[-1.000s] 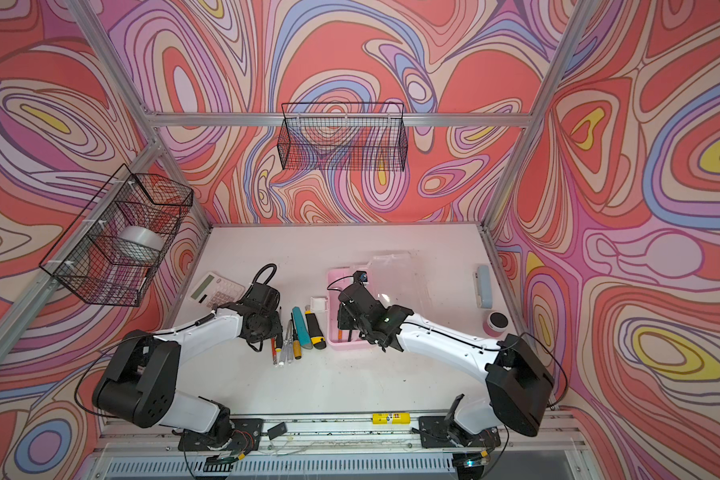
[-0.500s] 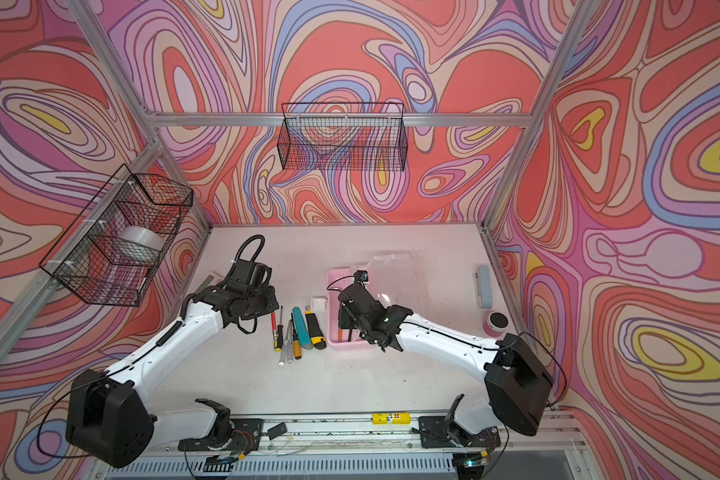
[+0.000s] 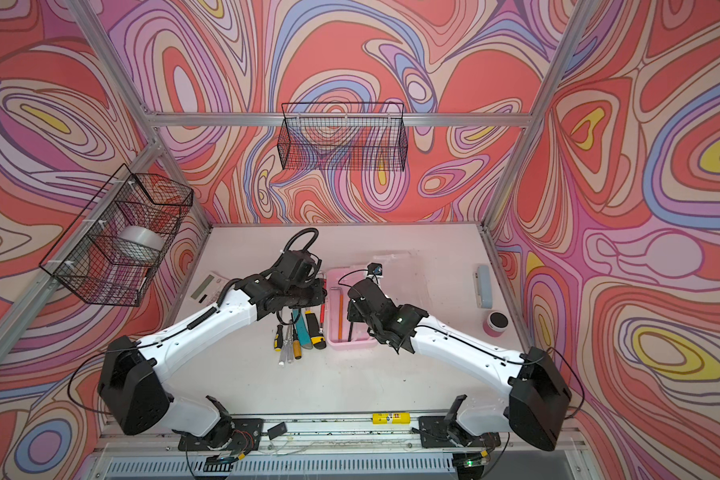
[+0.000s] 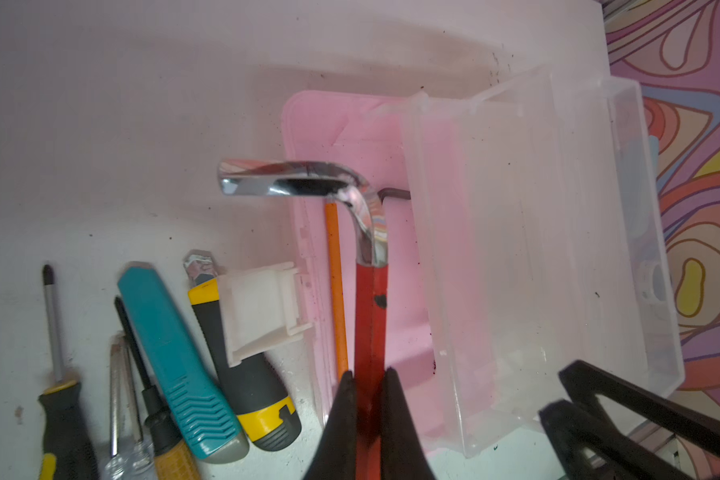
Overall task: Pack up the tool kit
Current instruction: 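Lift the red-handled hex key with the left gripper over the box, then open the left gripper to drop the red-handled hex key in the box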
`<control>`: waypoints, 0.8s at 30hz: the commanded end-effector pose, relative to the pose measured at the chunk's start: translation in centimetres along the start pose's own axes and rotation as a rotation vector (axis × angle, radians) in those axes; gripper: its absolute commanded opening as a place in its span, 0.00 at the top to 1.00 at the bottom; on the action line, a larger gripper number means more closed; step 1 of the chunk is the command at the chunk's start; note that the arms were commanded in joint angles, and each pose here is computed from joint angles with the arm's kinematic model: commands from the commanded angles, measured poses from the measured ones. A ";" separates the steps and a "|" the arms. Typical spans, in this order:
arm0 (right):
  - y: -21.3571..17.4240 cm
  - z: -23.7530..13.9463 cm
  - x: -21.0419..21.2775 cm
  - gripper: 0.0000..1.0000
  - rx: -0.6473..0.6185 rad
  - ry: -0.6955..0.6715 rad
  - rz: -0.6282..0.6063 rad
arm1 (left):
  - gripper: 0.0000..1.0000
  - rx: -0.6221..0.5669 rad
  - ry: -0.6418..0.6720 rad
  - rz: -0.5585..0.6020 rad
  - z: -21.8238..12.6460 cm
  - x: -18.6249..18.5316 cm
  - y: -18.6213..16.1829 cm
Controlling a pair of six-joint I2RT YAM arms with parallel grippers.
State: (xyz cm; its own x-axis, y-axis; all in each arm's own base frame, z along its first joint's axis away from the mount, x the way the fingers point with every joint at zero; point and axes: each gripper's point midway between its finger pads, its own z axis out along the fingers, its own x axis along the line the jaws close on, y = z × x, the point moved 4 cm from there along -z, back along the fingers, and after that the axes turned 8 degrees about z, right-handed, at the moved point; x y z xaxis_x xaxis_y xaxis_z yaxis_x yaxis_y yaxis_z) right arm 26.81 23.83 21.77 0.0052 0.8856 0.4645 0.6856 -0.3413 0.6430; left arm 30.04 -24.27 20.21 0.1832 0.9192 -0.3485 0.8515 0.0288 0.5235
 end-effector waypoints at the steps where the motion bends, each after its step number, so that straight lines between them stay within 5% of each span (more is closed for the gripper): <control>1: 0.8 -0.7 -0.7 0.64 -0.037 -0.025 0.017 | 1.00 -0.023 -0.058 -0.018 1.1 -2.1 1.0; 18: 0.2 -0.5 -1.0 0.64 -0.017 -0.019 0.027 | 1.00 0.073 -0.038 -0.030 7.4 -2.6 -0.1; 21: 0.1 -0.6 -1.1 0.64 -0.012 -0.019 0.033 | 0.79 0.087 -0.033 -0.033 8.0 -2.6 -0.3; 24: -0.1 -0.7 -1.3 0.63 -0.008 -0.017 0.039 | 0.68 0.085 -0.038 -0.034 8.1 -2.7 -0.2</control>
State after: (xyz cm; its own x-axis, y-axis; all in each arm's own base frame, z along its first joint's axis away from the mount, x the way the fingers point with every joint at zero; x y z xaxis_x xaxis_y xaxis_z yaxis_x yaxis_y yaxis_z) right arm 26.64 23.08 21.80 0.0292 0.8788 0.4763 0.6754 -0.3686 0.6387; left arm 32.58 -29.13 13.43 0.1656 0.9174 -0.3620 0.9087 0.0008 0.4175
